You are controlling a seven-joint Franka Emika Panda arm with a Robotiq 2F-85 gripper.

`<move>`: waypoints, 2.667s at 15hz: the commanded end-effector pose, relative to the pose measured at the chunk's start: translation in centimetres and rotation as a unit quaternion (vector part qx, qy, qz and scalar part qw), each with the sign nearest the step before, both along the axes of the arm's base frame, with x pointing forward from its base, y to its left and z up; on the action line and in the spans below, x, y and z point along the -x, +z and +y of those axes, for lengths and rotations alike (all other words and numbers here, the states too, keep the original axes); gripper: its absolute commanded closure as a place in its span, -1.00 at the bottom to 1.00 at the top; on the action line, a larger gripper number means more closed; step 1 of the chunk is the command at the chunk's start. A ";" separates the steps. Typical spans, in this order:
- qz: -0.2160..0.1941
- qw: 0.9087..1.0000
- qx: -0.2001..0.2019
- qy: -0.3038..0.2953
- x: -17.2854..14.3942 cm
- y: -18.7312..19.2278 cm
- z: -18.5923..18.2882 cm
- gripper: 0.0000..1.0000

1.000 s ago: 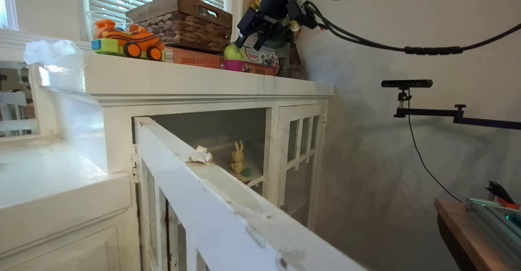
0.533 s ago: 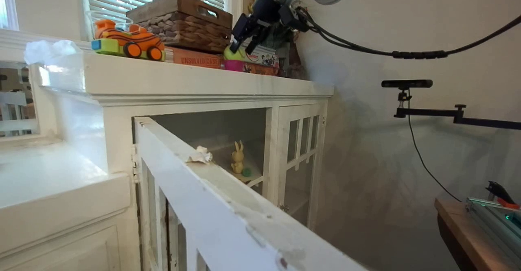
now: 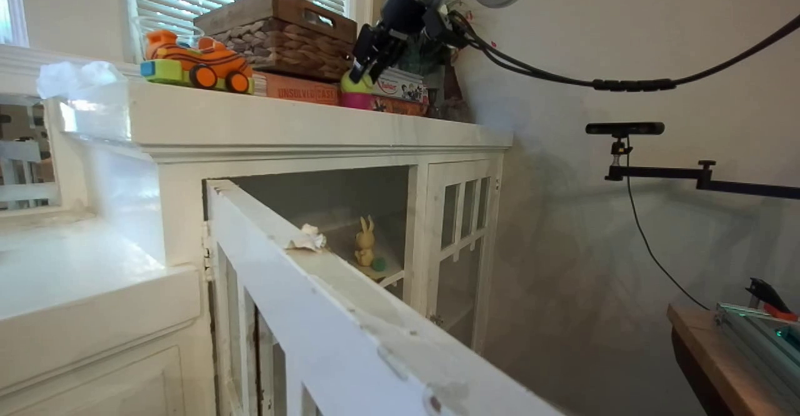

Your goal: Put the tennis ball inside the cupboard drawer

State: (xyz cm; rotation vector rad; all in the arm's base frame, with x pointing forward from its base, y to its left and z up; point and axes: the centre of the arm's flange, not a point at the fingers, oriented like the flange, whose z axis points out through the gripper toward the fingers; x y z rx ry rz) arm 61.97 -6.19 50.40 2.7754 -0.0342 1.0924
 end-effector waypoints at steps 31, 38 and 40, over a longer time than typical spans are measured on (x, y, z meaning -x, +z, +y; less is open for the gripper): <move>0.034 0.999 0.006 0.027 3.0 3.1 2.3 0.19; 0.141 0.988 0.006 0.062 12.4 5.5 5.3 0.19; 0.177 0.982 0.011 0.072 14.9 4.7 6.2 0.19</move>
